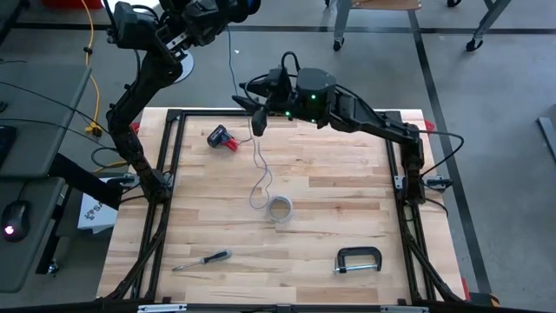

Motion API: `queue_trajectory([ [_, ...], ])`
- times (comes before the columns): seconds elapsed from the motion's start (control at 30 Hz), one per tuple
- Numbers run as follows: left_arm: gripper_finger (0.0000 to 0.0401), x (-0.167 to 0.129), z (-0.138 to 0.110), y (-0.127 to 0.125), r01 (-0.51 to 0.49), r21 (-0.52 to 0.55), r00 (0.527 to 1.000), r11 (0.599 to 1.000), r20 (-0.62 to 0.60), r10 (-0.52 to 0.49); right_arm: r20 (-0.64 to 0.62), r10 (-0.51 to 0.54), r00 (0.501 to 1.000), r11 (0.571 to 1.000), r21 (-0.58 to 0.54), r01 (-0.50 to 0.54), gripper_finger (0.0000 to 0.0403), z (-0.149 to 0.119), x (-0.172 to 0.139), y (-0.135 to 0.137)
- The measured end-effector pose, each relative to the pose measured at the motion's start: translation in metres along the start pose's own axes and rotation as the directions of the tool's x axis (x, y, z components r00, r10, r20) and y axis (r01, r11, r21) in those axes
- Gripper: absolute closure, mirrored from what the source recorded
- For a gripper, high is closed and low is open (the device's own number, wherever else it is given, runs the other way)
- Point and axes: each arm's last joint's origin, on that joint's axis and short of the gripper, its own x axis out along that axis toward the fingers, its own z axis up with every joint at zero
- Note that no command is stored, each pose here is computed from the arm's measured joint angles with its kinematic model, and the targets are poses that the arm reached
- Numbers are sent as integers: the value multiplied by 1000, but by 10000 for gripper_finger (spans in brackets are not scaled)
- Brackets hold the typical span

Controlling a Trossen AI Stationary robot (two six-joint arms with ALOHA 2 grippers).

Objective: Coil cords
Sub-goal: Coil the blue wire on the spool

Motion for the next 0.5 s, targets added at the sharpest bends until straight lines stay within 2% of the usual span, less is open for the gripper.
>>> queue_trajectory([
  [0.5,401,0,0,1,-3,22,1000,1000,2,3,-19,25,999,999,44,-25,230,-8,8,-1],
])
